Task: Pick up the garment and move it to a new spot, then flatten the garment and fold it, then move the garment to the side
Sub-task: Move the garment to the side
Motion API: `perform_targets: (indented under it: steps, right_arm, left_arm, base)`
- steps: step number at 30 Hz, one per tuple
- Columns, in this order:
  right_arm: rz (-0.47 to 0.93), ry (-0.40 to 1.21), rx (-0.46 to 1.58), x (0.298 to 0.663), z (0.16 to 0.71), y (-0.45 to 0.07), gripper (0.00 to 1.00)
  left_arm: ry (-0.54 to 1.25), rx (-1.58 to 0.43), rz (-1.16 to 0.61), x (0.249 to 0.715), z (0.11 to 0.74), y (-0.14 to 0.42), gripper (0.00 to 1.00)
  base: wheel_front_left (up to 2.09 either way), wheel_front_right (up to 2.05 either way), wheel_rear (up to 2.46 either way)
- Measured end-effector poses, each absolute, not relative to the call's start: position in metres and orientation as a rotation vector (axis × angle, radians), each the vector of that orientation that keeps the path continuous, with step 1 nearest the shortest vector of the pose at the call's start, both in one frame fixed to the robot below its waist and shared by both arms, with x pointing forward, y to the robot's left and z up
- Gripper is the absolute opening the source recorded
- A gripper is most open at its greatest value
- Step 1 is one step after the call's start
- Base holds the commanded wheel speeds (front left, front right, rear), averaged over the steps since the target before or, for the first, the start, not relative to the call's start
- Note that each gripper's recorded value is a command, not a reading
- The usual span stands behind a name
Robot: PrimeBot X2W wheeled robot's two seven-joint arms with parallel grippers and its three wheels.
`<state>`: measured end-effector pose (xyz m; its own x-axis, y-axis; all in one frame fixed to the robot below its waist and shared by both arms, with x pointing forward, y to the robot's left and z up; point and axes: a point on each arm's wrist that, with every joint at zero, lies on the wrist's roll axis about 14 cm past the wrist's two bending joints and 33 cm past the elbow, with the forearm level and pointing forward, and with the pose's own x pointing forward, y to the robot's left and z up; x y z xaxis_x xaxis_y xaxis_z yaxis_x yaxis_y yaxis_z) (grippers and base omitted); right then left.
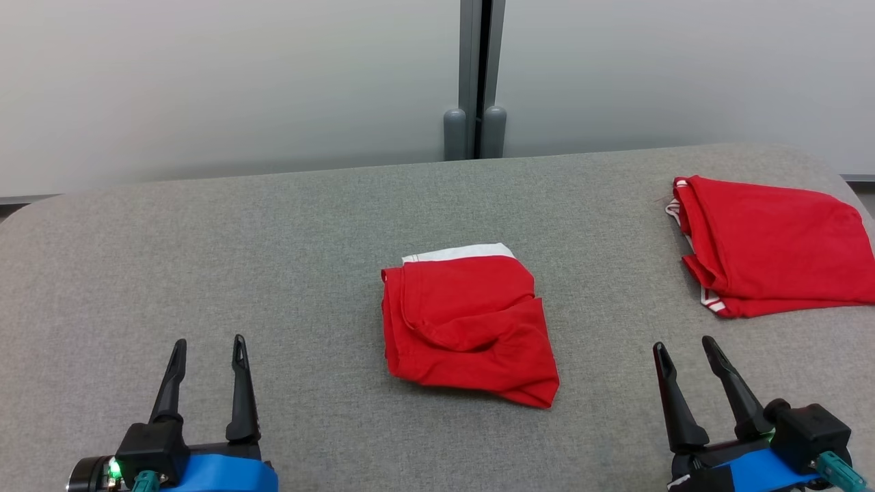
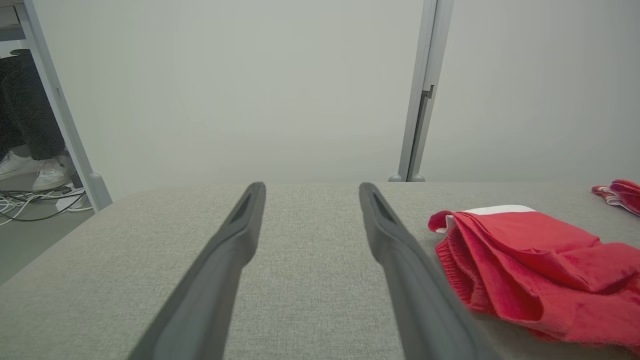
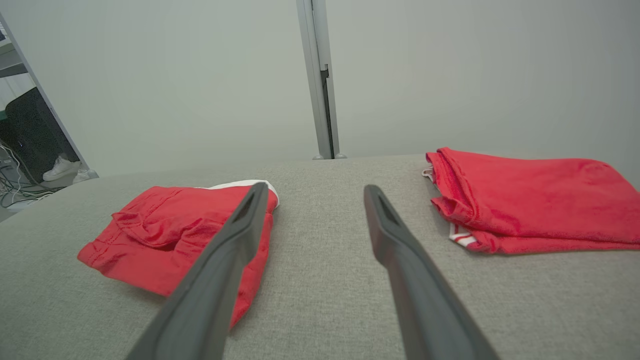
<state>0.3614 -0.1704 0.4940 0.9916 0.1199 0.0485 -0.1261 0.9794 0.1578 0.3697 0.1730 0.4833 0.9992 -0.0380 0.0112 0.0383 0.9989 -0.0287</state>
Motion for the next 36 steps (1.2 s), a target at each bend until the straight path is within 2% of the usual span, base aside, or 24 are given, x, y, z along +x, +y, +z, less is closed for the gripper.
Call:
perform_targets:
  steps: [22,36]
  right_arm:
    - [0.153,-0.016,0.149,0.367,0.487,-0.162,1.00]
    - [0.321,-0.078,0.048,0.443,0.516,-0.124,1.00]
  left_arm:
    - [-0.006,-0.027,-0.022,0.367,0.482,0.176,1.00]
    - [0.014,-0.027,-0.019,0.378,0.475,0.176,1.00]
  base:
    - [0.00,0.00,0.00]
    - [0.00,0.00,0.00]
